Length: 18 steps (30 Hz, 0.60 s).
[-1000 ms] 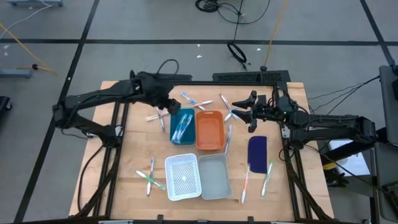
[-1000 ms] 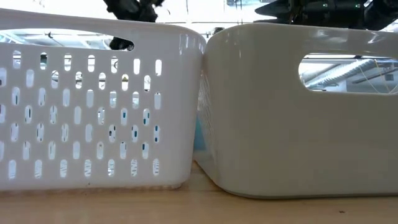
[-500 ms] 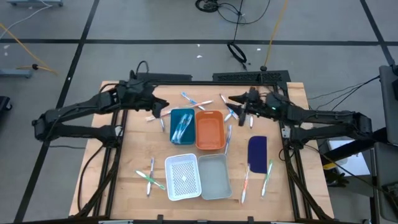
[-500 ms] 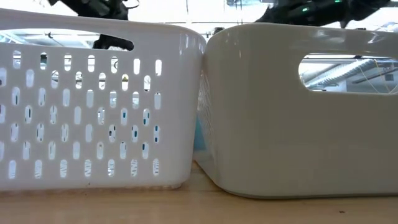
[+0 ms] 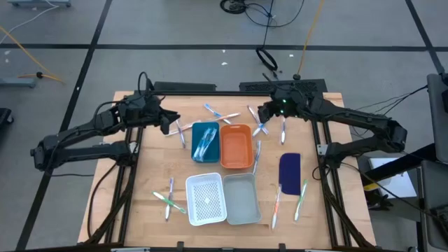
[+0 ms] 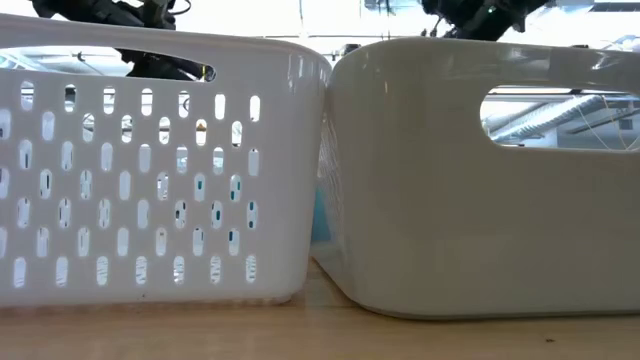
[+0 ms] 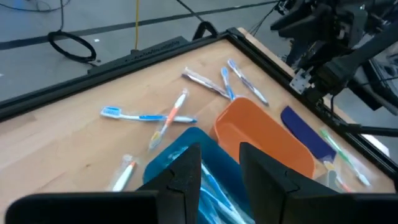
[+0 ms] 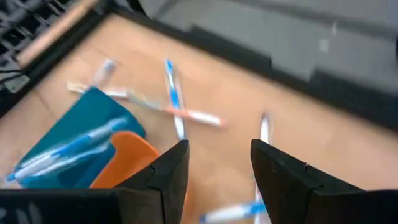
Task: Pick & Place Toothbrushes
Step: Put the blue toothbrush into the blue bin
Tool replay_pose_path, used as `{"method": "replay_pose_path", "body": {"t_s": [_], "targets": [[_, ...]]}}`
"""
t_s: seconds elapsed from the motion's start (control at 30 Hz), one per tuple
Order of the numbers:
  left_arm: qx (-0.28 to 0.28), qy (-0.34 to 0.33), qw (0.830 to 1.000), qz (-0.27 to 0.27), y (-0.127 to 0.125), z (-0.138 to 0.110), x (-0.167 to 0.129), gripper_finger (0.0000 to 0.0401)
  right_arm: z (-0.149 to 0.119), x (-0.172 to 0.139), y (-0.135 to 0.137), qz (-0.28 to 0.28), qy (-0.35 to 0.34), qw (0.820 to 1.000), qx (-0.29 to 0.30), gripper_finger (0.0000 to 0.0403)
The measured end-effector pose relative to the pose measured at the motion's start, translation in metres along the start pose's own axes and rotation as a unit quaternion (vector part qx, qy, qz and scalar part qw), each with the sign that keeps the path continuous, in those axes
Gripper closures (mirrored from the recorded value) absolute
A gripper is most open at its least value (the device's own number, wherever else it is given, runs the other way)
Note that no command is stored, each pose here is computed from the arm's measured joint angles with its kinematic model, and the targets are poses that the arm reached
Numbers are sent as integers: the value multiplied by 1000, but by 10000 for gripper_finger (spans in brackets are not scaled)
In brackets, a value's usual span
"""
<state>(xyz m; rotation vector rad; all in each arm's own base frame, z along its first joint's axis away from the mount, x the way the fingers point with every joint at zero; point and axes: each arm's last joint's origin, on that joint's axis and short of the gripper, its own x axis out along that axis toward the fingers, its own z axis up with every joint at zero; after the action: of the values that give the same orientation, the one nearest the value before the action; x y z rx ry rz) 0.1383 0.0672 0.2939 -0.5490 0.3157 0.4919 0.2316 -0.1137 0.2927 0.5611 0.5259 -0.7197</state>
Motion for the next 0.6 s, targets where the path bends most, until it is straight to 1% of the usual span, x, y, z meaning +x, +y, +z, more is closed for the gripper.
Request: {"method": "replay_pose_path", "body": {"t_s": [0.07, 0.13, 0.2, 0.27, 0.37, 0.47, 0.6], "targets": [[8, -2, 1000, 4, 1, 1, 0, 293, -3, 2, -3, 4, 57, 998, 33, 238], [15, -5, 1000, 8, 3, 1, 0, 293, -10, 4, -4, 32, 122, 991, 48, 238], [21, -7, 1000, 13, 4, 2, 0, 293, -18, 4, -1, 70, 183, 979, 52, 238], [21, -7, 1000, 18, 6, 3, 0, 293, -30, 4, 0, 82, 239, 966, 61, 238], [29, -7, 999, 17, 7, 3, -1, 293, -42, 4, 2, 74, 274, 956, 78, 238], [39, -5, 999, 13, 9, 4, -1, 293, -50, 3, 11, 83, 285, 952, 77, 238], [38, -6, 999, 13, 10, 5, -1, 293, -62, 8, 23, 78, 312, 944, 81, 238]]}}
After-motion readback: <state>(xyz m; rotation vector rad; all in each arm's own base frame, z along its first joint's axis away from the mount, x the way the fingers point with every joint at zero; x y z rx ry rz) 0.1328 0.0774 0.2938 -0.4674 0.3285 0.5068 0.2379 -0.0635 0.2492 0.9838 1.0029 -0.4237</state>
